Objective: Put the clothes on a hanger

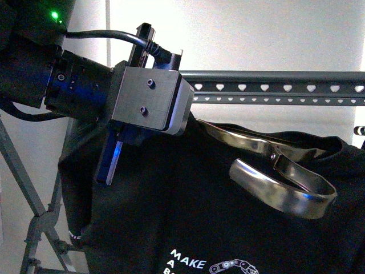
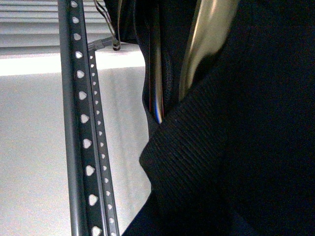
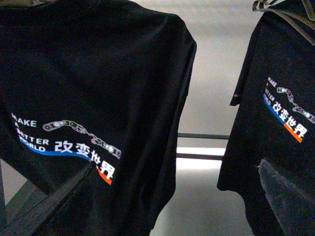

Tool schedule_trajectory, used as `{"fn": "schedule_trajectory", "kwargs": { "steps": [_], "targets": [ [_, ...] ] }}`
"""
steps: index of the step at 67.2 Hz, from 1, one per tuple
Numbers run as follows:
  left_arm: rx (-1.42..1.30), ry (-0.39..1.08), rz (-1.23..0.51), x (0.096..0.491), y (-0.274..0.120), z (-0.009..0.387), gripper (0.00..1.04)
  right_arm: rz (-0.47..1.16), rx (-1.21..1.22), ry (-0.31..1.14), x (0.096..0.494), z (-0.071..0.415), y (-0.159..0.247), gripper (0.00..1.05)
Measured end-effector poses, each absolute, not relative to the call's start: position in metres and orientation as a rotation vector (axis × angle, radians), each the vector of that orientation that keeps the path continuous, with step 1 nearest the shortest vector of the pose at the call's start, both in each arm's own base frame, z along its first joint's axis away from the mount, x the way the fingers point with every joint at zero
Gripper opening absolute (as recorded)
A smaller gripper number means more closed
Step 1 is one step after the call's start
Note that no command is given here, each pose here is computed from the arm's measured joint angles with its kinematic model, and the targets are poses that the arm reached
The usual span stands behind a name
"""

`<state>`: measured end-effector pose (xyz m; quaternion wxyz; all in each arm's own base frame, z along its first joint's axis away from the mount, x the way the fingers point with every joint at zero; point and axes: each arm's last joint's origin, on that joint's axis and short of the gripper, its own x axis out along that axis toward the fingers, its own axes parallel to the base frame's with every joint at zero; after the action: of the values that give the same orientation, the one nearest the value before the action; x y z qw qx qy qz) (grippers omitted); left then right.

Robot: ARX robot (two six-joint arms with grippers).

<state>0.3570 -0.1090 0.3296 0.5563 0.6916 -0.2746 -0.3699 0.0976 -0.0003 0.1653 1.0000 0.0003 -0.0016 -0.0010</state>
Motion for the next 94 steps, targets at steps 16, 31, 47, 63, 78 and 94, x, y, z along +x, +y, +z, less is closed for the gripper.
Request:
{"fn": "schedule_trajectory", "kwargs": {
  "steps": [16, 31, 47, 63, 78, 94],
  "targets": [
    [1.639, -0.649, -0.871, 0.357, -0.109, 0.329, 0.05, -0.002, 0.001, -0.003, 0.098, 0.165, 0.000, 0.97],
    [1.639, -0.650, -0.871, 0.357, -0.109, 0.329, 0.05, 0.451, -0.063, 0.109, 0.117, 0.192, -0.022, 0.97],
    [1.641, -0.649, -0.869, 0.358, -0.107, 0.329, 0.05, 0.652, -0.368, 0.109, 0.168, 0.245, -0.045, 0.97],
    [1.641, -0.655, -0.873, 0.357, -0.109, 0.329, 0.05, 0.674, -0.902, -0.081, 0.217, 0.297, -0.039, 0.97],
    [1.642, -0.656, -0.872, 0.357, -0.109, 0.329, 0.05, 0.699, -1.234, -0.146, 0.264, 0.313, -0.023, 0.97],
    [1.643, -0.656, -0.872, 0.357, -0.109, 0.329, 0.05, 0.704, -1.243, -0.083, 0.302, 0.309, -0.020, 0.97]
  ]
}}
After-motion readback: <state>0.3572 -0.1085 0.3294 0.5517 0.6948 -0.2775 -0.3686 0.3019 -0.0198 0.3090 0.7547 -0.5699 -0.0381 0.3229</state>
